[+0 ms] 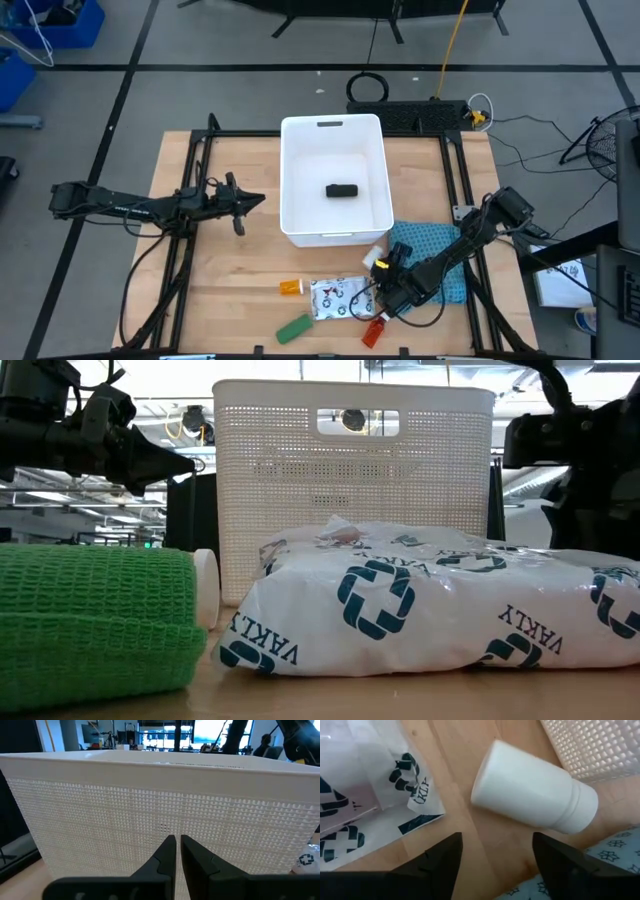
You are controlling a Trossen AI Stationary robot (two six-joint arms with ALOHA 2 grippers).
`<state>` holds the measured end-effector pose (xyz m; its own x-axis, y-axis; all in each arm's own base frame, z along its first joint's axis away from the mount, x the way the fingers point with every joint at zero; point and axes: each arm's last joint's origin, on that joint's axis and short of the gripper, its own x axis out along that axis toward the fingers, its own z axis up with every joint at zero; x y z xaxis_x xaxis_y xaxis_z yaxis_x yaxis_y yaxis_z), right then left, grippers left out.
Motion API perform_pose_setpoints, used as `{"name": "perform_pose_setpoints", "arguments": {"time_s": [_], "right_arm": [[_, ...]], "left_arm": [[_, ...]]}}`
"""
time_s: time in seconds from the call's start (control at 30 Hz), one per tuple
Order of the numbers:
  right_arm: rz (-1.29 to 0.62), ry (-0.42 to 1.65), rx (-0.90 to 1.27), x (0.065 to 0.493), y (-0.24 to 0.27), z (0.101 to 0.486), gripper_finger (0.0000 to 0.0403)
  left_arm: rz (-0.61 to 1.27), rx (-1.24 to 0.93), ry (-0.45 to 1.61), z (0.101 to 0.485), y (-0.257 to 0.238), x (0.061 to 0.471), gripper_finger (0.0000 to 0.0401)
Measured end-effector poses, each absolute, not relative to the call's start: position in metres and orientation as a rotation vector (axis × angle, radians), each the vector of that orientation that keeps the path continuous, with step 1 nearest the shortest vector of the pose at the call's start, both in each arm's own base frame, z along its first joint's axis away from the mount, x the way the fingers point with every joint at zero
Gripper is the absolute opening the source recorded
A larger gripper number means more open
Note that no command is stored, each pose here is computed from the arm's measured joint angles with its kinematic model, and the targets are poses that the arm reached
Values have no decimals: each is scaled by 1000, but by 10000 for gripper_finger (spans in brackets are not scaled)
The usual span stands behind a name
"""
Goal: Pick & place medical supplies in basket/bin
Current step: Put the white pill bottle into the white bin
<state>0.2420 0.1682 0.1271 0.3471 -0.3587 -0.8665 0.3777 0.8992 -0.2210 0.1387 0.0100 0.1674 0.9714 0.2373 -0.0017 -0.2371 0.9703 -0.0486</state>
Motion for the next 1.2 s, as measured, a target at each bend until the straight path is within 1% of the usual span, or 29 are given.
{"name": "perform_pose_setpoints", "arguments": {"time_s": [0.13, 0.27, 0.43, 0.57, 0.7, 0.83, 0.97, 1.2], "right_arm": [[-439, 1133, 30, 239, 169, 133, 229], [-317, 1158, 15, 232, 176, 147, 226], [-173, 1083, -42, 228, 182, 169, 226], [-71, 1024, -143, 232, 179, 182, 226], [22, 1013, -328, 243, 171, 182, 224], [45, 1060, -445, 250, 161, 174, 224], [39, 1123, -505, 251, 151, 170, 224], [78, 1115, -570, 257, 144, 171, 224]], "left_arm": [[239, -50, -4, 167, 10, 139, 31], [239, -50, -4, 167, 10, 139, 31], [239, -50, -4, 167, 10, 139, 31], [239, -50, -4, 167, 10, 139, 31], [239, -49, -3, 167, 10, 139, 31], [239, -47, 10, 166, 10, 139, 31], [240, -45, 27, 164, 10, 139, 31], [240, -44, 46, 162, 10, 139, 31]]}}
